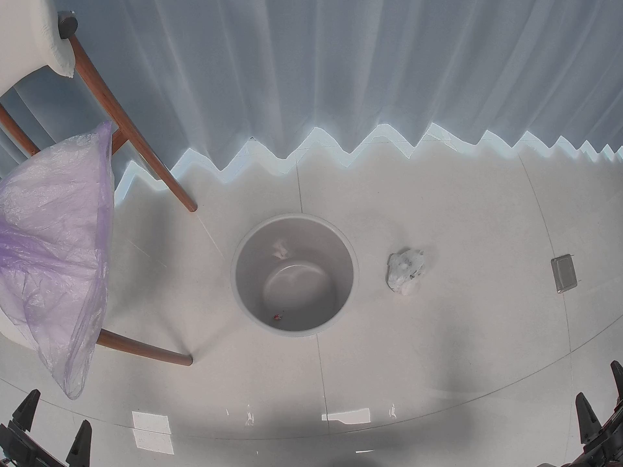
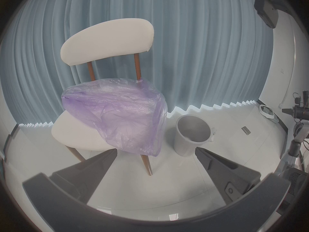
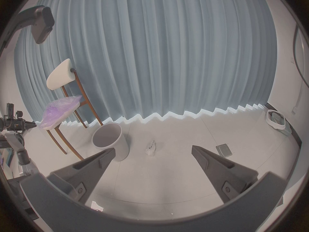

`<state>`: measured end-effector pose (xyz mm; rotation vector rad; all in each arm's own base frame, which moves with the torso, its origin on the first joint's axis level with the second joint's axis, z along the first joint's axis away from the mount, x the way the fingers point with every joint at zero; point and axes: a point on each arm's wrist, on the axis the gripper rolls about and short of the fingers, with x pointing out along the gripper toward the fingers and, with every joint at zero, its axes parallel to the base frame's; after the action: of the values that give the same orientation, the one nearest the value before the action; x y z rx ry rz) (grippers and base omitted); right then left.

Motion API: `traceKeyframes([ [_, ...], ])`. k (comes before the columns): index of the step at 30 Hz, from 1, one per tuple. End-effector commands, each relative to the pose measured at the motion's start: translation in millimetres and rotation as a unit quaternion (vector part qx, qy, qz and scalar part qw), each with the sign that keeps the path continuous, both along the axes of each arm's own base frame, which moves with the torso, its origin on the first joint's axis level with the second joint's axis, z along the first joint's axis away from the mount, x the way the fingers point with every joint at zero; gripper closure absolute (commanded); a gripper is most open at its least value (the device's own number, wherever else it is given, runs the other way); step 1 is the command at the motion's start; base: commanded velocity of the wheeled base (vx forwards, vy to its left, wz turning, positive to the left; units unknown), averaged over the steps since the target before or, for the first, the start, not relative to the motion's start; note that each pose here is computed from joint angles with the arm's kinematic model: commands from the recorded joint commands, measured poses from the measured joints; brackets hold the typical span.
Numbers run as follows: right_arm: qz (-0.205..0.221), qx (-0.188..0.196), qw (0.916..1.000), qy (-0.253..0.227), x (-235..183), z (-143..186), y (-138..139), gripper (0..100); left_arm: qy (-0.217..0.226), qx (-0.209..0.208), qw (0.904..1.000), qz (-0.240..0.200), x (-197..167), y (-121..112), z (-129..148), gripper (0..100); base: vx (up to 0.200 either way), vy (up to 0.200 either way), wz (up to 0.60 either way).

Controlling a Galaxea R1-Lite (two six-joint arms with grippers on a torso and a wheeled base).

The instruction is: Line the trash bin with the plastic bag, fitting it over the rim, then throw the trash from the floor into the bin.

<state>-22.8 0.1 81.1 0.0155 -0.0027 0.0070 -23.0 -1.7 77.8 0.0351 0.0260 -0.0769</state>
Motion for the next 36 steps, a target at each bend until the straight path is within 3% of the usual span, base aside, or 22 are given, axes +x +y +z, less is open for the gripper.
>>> traceKeyframes([
  [1,0.000,0.000,1.0000,0.000,0,-5,0,0,0.000,0.000,1.0000,0.001,0,0,-5,0,0.000,0.000,0.00],
  [8,0.000,0.000,1.0000,0.000,0,-5,0,0,-0.006,-0.001,1.0000,0.005,0,0,-4,0,0.000,0.000,0.00],
  [11,0.000,0.001,1.0000,0.000,0,-5,0,0,-0.087,-0.002,0.9962,0.006,-1,0,13,0,0.000,0.000,0.00],
  [19,0.000,0.001,1.0000,0.000,0,-5,0,0,-0.115,0.010,0.9933,-0.006,-5,0,27,0,0.000,0.000,0.00],
  [24,0.000,0.001,1.0000,0.001,0,-5,0,0,-0.077,0.007,0.9969,-0.017,1,0,68,0,0.000,0.000,0.00],
  [31,0.000,0.001,1.0000,0.001,0,-5,0,0,-0.019,0.002,0.9994,-0.029,48,-1,134,0,0.000,0.000,0.00],
  [36,0.001,0.001,1.0000,0.000,0,-5,0,0,0.001,0.008,0.9902,-0.140,89,-11,153,0,0.000,0.000,0.00],
])
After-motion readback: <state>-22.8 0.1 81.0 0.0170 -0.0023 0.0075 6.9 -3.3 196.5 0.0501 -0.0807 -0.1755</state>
